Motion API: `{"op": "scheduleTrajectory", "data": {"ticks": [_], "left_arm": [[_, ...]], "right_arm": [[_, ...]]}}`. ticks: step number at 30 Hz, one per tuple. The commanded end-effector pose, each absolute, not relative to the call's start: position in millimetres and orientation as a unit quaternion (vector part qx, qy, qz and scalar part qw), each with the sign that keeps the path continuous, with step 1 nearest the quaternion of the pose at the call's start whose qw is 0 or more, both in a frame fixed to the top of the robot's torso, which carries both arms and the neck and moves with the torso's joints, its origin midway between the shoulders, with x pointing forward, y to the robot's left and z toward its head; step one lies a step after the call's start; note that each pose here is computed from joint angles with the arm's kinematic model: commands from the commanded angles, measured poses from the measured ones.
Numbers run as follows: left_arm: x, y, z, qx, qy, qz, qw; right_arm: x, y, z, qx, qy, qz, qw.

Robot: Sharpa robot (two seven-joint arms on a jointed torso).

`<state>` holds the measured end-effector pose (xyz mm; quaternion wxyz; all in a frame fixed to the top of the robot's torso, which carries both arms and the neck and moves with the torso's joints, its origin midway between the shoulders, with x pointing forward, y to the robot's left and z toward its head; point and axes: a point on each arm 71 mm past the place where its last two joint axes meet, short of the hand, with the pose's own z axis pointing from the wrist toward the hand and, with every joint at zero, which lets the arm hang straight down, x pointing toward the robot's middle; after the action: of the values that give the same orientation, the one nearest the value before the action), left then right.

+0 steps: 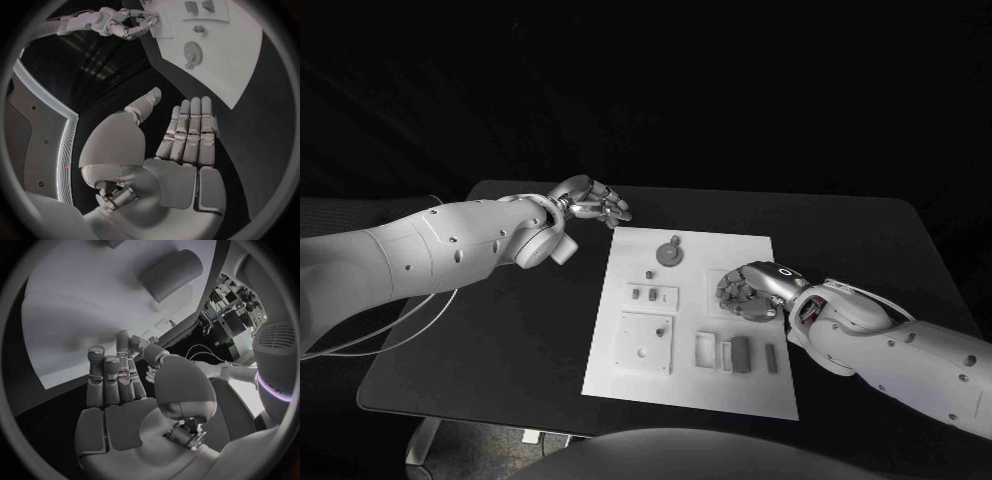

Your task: Assemble the parts on the task board

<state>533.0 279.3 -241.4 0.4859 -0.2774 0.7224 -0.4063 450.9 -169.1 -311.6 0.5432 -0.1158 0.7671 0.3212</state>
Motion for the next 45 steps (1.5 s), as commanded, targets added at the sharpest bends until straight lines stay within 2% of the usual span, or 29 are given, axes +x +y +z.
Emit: {"op": "scheduleTrajectory", "data": {"ticks": [1,16,32,39,45], "left_arm": [[533.1,277.6,-240.6,-0.277,0.722,-0.412,0.482],[532.7,278.8,-240.5,-0.278,0.722,-0.411,0.483],[532.7,278.9,-240.5,-0.278,0.722,-0.411,0.482],[533.1,279.8,-240.6,-0.278,0.722,-0.41,0.483],[534.2,281.4,-240.6,-0.279,0.721,-0.408,0.486]], "right_arm": [[449,-168,-311,-0.118,0.764,0.328,0.543],[443,-170,-305,-0.117,0.761,0.333,0.545],[445,-163,-283,-0.122,0.744,0.348,0.557],[440,-151,-271,-0.12,0.735,0.371,0.554],[429,-122,-264,-0.124,0.728,0.41,0.536]]}}
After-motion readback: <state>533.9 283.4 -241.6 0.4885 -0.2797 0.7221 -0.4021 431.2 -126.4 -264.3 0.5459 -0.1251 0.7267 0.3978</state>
